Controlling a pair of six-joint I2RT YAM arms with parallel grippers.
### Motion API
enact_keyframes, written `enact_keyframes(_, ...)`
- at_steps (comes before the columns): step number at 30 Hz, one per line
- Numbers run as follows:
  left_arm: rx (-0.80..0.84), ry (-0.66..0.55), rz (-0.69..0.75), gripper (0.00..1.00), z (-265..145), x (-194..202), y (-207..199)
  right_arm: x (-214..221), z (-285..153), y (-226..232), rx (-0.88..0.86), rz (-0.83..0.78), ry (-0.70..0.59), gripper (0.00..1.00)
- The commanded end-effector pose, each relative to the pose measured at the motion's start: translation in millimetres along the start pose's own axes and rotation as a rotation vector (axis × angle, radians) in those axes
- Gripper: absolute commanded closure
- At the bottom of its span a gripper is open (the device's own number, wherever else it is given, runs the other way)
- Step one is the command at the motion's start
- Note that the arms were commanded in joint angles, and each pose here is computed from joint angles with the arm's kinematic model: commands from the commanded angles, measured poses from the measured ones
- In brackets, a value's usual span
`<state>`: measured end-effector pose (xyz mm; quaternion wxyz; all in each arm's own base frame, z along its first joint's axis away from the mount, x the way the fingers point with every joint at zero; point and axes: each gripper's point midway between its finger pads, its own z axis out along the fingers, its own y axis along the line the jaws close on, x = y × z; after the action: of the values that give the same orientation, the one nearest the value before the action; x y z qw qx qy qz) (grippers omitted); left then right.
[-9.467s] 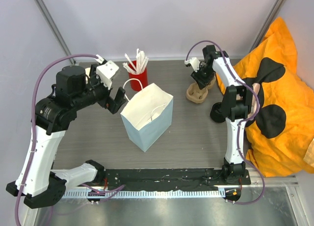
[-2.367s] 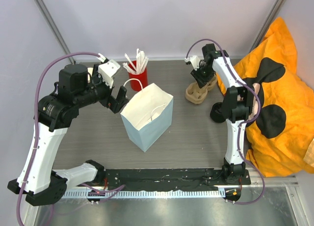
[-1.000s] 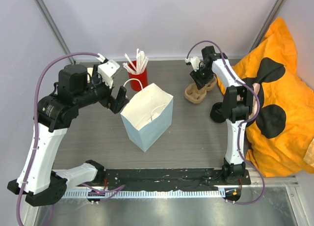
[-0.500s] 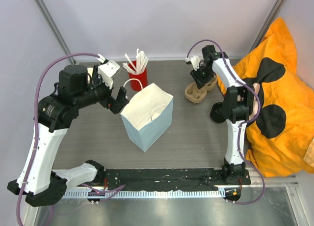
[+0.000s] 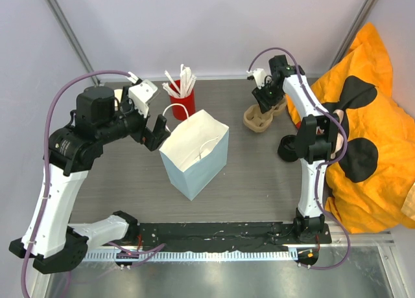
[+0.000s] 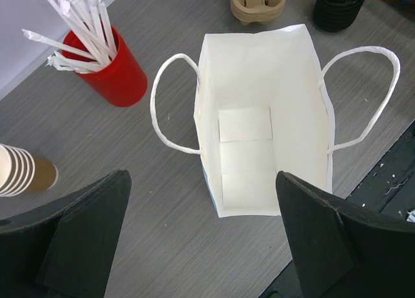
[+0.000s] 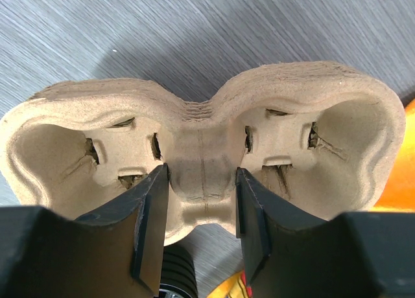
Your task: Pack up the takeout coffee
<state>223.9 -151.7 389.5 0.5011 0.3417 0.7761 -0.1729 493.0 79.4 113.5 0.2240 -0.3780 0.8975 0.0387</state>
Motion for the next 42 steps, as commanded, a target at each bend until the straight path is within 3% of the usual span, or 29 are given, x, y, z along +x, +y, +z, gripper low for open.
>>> enact_keyframes(1,0.005,-0.034,0.005,0.00,-6,-5,-2,-13,-11,0,-0.010,0.055,-0.060,0.55)
enact_keyframes(6,0.004,-0.037,0.008,0.00,-8,-6,-2,-11,-15,-18,0.166,0.037,-0.079,0.55)
enact_keyframes(13,0.009,-0.039,0.003,0.00,-7,-8,-2,-9,-9,1,0.041,0.073,-0.070,0.54)
enact_keyframes(17,0.007,-0.039,0.003,0.00,-8,-8,-3,-22,-17,0,0.027,0.115,-0.121,0.55)
enact_keyframes(20,0.004,-0.038,0.002,0.00,-7,-7,-2,-15,-7,-4,0.090,0.094,-0.064,0.54)
enact_keyframes(23,0.008,-0.036,0.003,0.00,-7,-6,-2,-19,-13,0,0.005,0.158,-0.127,0.53)
enact_keyframes(26,0.010,-0.038,0.006,0.00,-7,-7,-3,9,11,3,0.106,0.098,-0.026,0.51)
enact_keyframes(29,0.010,-0.038,0.004,0.00,-8,-8,-3,5,7,11,0.034,0.171,-0.104,0.51)
enact_keyframes(31,0.009,-0.038,0.005,0.00,-8,-8,-2,-5,6,0,0.127,0.176,-0.170,0.52)
enact_keyframes(37,0.009,-0.037,0.003,0.00,-7,-7,-3,-15,-17,-5,0.173,0.220,-0.309,0.55)
enact_keyframes(42,0.010,-0.035,0.001,0.00,-6,-7,-2,-19,-25,-4,0.173,0.228,-0.322,0.52)
